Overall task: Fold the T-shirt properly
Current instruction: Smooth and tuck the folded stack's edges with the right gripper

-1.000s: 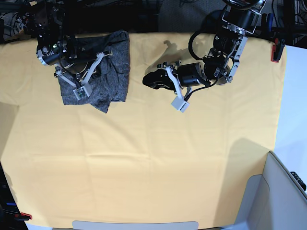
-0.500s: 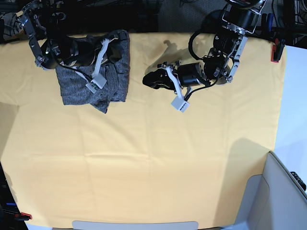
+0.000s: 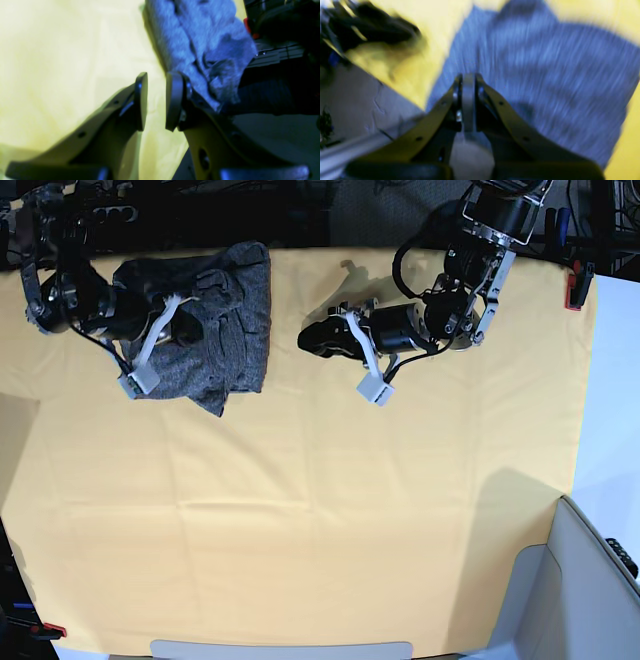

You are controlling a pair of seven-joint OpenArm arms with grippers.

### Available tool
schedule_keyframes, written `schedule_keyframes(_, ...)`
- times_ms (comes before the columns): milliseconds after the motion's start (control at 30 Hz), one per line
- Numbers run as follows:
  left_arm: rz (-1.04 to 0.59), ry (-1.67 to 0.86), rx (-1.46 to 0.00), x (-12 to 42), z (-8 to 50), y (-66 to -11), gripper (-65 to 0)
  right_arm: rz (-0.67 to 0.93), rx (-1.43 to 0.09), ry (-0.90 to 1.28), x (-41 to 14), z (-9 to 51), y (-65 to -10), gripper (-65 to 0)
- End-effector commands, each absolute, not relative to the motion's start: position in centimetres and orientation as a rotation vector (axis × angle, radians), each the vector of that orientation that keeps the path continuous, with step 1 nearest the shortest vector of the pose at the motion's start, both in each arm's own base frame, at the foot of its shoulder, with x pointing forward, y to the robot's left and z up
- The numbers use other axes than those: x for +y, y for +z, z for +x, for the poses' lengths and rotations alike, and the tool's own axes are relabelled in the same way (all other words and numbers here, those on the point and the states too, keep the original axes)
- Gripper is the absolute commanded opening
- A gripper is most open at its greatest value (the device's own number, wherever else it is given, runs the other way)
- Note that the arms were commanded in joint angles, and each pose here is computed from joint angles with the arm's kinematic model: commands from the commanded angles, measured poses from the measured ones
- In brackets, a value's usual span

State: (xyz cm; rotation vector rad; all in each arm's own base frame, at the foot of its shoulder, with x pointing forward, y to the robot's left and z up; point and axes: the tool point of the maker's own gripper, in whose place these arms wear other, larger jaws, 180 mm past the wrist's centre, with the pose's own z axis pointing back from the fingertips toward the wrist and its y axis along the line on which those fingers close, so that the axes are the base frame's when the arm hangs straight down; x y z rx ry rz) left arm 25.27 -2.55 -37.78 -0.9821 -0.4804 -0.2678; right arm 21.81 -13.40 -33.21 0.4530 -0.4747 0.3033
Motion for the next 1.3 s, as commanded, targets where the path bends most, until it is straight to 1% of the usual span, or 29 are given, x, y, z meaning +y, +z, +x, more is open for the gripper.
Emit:
schedule_keyframes(0, -1.011, -0.273, -0.534, -2.7, 26.4, -36.2, -52.1, 0.431, -0.48, 0.321, -13.7, 21.5, -33.1, -65.0)
schedule_keyframes(133, -1.011, -0.273, -0.534, -2.7, 26.4, -36.2, -52.1, 0.35, -0.375, 0.365, -14.1, 18.0, -36.2, -65.0)
schedule_keyframes(200, -1.011, -0.273, -0.534, -2.7, 26.4, -36.2, -52.1, 0.344, -0.331, 0.399, -13.5, 16.4, -37.1, -65.0)
schedule_keyframes(400, -1.012, -0.274, -0.533, -2.7, 26.3, -36.2, -52.1, 0.467, -0.259, 0.462, -8.4, 13.3, -38.2, -65.0)
schedule_keyframes(500, -1.012, -0.275, -0.532, -2.8, 26.3, -36.2, -52.1, 0.511, -0.258, 0.489, -6.4, 13.0, -38.1, -65.0)
schedule_keyframes(633, -1.012, -0.274, -0.533, -2.7, 26.3, -36.2, -52.1, 0.528, -0.281, 0.49, -5.6, 13.7, -37.7, -65.0)
schedule_keyframes(833, -1.012, -0.273, -0.531, -2.7, 26.3, -36.3, -52.1, 0.518, -0.389, 0.501, -5.3, 17.5, -35.9, -65.0)
schedule_keyframes(967, -1.013, -0.27, -0.536, -2.7, 26.4, -36.3, -52.1, 0.529, -0.53, 0.442, -5.0, 21.9, -33.4, -65.0)
schedule_keyframes(1067, -1.013, -0.27, -0.536, -2.7, 26.4, -36.3, -52.1, 0.548, -0.672, 0.418, -4.5, 25.1, -30.9, -65.0)
schedule_keyframes(1167, -1.013, -0.27, -0.536, -2.7, 26.4, -36.3, -52.1, 0.539, -0.746, 0.362, -5.5, 26.9, -29.5, -65.0)
schedule_keyframes(1267, -1.014, -0.261, -0.525, -2.7, 25.9, -36.6, -52.1, 0.483, -0.786, 0.303, -8.4, 28.2, -28.9, -65.0)
